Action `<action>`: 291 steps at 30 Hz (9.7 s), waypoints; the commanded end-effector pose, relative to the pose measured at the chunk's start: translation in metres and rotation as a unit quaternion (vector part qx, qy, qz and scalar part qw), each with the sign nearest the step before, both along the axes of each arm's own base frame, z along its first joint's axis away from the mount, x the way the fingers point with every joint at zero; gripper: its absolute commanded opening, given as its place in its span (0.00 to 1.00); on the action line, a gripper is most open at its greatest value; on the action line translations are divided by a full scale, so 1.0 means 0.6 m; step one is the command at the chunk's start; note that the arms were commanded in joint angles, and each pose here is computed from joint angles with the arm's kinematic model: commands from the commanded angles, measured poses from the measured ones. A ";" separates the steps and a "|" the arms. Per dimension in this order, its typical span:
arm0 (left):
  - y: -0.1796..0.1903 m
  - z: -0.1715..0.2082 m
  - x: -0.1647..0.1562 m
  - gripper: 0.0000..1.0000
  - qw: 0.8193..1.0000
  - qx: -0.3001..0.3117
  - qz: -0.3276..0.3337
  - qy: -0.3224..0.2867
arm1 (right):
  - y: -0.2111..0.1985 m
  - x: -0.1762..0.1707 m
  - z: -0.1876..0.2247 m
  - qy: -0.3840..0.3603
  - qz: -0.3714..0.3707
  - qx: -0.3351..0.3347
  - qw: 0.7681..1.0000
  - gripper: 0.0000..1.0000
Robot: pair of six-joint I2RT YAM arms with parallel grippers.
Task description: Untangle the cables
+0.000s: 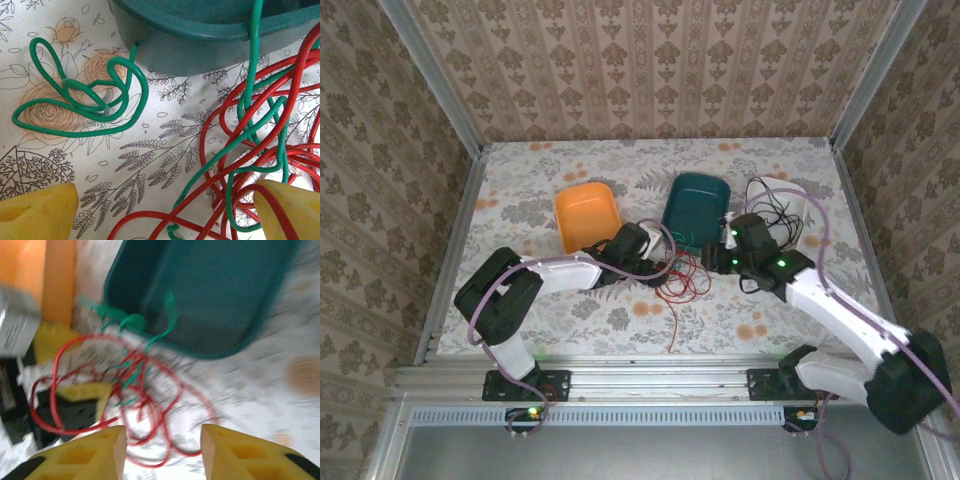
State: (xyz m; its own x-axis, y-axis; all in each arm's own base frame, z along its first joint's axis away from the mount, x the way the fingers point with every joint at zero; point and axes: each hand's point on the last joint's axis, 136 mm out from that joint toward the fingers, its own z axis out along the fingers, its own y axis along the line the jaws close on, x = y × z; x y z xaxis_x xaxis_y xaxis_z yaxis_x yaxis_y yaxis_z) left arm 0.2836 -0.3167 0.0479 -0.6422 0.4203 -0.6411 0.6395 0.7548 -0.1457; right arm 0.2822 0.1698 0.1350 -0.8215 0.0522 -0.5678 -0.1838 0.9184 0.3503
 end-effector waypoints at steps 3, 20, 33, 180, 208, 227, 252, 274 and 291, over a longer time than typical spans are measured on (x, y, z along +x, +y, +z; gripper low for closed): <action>0.007 0.013 0.008 0.91 1.000 -0.007 0.019 -0.011 | 0.066 0.005 -0.032 0.042 0.080 0.022 0.996 0.42; -0.008 0.001 0.014 0.85 1.000 0.002 0.009 -0.013 | 0.047 0.003 0.024 0.007 0.078 0.001 0.997 0.00; -0.006 -0.047 0.004 0.76 0.999 0.045 0.001 0.002 | -0.019 0.010 0.321 -0.215 -0.008 0.035 0.976 0.00; 0.039 -0.050 -0.027 0.86 0.997 0.063 0.029 -0.018 | -0.179 0.190 0.365 -0.290 -0.288 -0.201 0.890 0.01; 0.041 -0.009 -0.025 0.89 0.998 0.052 0.023 -0.036 | -0.092 0.281 -0.032 -0.005 -0.182 -0.217 0.959 0.26; 0.031 0.015 -0.012 0.88 0.998 0.027 0.031 -0.050 | -0.082 0.199 0.050 -0.048 -0.138 -0.145 0.979 0.46; 0.037 0.011 -0.013 0.88 0.998 0.030 0.037 -0.040 | -0.076 0.252 -0.094 0.081 -0.065 -0.235 0.966 0.39; 0.033 0.008 -0.012 0.88 0.998 0.030 0.034 -0.036 | -0.090 0.259 -0.067 0.069 -0.066 -0.251 0.963 0.37; 0.044 0.004 -0.014 0.88 0.998 0.032 0.042 -0.034 | -0.099 0.278 -0.100 0.077 -0.058 -0.296 0.950 0.34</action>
